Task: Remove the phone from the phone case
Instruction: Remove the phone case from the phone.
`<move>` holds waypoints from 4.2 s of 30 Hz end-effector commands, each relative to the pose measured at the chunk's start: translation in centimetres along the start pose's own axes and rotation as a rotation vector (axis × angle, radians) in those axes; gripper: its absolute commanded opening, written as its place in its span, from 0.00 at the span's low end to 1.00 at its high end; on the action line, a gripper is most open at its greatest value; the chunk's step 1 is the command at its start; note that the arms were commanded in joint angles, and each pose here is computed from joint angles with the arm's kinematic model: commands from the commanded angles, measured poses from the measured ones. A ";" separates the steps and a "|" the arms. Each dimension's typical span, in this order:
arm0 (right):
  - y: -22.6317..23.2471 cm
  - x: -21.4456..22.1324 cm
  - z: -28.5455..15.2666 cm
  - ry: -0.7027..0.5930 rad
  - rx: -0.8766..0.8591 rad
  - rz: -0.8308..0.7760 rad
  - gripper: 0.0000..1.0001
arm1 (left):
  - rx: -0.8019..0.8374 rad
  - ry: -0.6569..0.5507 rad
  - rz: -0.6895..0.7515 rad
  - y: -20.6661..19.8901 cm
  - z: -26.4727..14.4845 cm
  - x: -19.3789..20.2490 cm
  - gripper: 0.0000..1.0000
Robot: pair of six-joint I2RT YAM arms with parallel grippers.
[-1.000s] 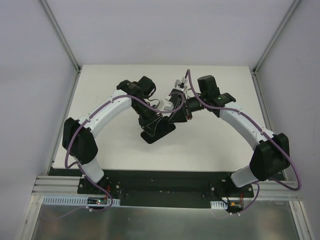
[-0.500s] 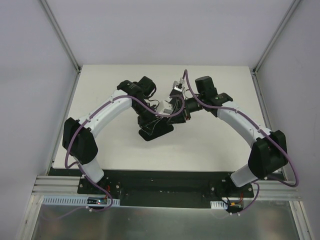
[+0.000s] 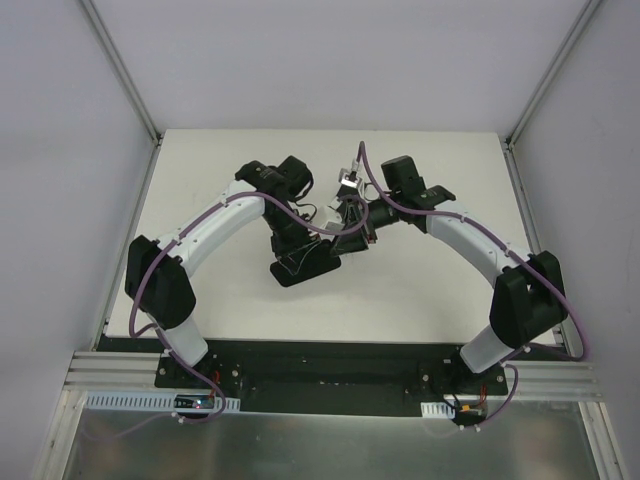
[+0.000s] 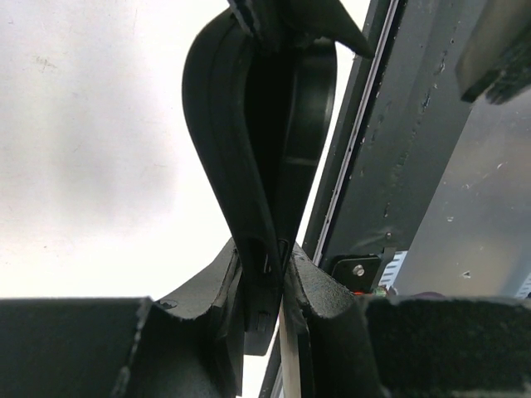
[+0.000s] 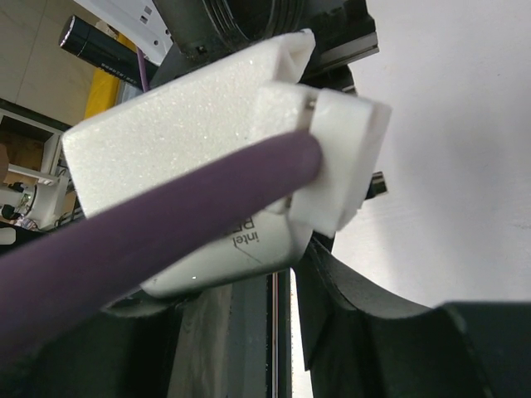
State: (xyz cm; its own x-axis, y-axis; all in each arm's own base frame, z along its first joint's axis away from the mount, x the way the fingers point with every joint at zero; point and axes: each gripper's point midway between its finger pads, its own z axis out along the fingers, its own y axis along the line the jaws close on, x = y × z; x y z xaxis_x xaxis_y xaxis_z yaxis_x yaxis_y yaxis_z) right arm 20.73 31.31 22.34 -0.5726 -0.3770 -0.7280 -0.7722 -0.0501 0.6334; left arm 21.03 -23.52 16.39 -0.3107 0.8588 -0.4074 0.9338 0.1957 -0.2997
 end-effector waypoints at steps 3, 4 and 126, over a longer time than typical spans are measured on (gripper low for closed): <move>4.9 2.1 3.7 0.118 -0.156 0.093 0.41 | -0.147 -0.461 0.281 1.2 -4.2 -13.1 0.00; 4.4 2.0 3.5 0.111 -0.127 0.092 0.41 | -0.131 -0.455 0.291 0.8 -4.1 -12.8 0.00; -8.7 -0.8 -5.2 -0.132 0.237 0.460 0.00 | 0.038 -0.473 0.385 -6.1 -6.5 -13.3 0.00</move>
State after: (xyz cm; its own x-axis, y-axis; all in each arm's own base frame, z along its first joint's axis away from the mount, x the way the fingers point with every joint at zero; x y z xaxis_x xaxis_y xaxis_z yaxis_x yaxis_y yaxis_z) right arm 26.42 28.04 22.76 -0.9155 -0.2276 -0.3318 -0.3681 0.1408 0.9191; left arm 23.75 -28.82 19.88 -0.1382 0.8078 -0.5731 0.9902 0.1016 -0.0956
